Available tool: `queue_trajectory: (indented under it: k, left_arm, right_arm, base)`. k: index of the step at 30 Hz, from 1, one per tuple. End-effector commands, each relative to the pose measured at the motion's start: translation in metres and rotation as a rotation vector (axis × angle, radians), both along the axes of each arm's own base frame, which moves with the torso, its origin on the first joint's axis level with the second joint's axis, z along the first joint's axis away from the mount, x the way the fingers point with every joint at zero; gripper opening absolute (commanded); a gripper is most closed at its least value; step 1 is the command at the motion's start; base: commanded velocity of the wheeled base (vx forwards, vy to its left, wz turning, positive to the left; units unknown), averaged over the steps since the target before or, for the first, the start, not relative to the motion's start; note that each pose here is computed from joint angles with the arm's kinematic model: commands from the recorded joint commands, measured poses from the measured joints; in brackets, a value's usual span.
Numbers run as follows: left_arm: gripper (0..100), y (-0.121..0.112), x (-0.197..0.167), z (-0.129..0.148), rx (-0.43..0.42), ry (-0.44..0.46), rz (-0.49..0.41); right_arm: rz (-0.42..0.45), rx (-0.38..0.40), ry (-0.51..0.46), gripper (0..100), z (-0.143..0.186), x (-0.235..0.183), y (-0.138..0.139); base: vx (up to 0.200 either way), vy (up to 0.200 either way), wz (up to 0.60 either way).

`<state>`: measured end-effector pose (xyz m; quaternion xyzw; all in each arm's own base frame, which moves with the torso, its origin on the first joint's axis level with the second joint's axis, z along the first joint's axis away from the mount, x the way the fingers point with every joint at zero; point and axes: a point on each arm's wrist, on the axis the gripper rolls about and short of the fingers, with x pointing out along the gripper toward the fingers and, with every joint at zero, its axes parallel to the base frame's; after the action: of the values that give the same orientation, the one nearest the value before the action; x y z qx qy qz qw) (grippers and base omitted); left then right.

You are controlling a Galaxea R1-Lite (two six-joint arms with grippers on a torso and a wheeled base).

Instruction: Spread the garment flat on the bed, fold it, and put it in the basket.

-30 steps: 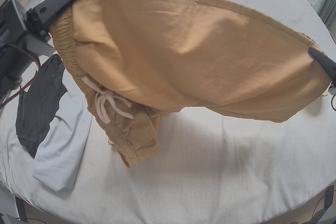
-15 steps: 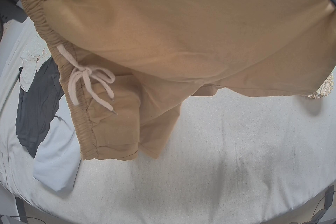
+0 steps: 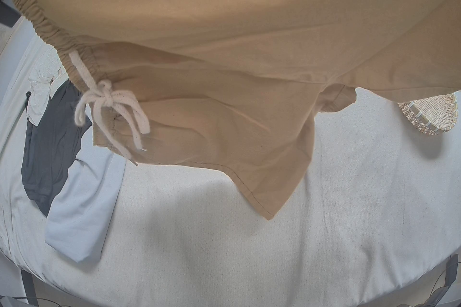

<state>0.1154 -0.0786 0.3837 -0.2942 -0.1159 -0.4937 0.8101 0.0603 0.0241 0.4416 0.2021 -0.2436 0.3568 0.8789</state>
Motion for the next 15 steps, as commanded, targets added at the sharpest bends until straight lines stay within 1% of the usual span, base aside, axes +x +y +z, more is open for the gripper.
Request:
queue_trajectory:
  k: [1, 3, 4, 6, 9, 11, 15]
  left_arm:
    - [0, 0.009, -0.015, 0.004, -0.005, -0.004, -0.001]
    - [0, 0.01, -0.016, -0.001, 0.006, 0.012, -0.002]
    - [0, 0.009, -0.015, -0.008, 0.019, 0.037, 0.001]
    - [0, 0.009, -0.014, -0.021, 0.042, 0.08, 0.008]
    - [0, 0.012, -0.019, -0.041, 0.081, 0.141, 0.011]
    - [0, 0.016, -0.025, -0.046, 0.095, 0.165, 0.011]
    - [0, 0.023, -0.036, -0.054, 0.136, 0.237, 0.017]
  right_arm:
    - [0.026, -0.018, -0.06, 0, 0.026, -0.028, -0.007]
    - [0.043, -0.035, -0.048, 0, 0.025, -0.034, -0.008]
    - [0.048, -0.039, -0.046, 0, 0.022, -0.042, -0.01]
    - [0.052, -0.052, 0.005, 0, 0.008, -0.043, -0.01]
    - [0.053, -0.078, 0.117, 0, -0.027, -0.034, -0.008]
    - [0.055, -0.097, 0.191, 0, -0.056, -0.031, -0.007]
    - [0.06, -0.119, 0.291, 0, -0.1, -0.02, -0.004]
  base:
    - [0.0, 0.0, 0.0]
    - [0.0, 0.0, 0.0]
    - [0.0, 0.0, 0.0]
    - [0.0, 0.0, 0.0]
    - [0.0, 0.0, 0.0]
    - [0.0, 0.0, 0.0]
    - [0.0, 0.0, 0.0]
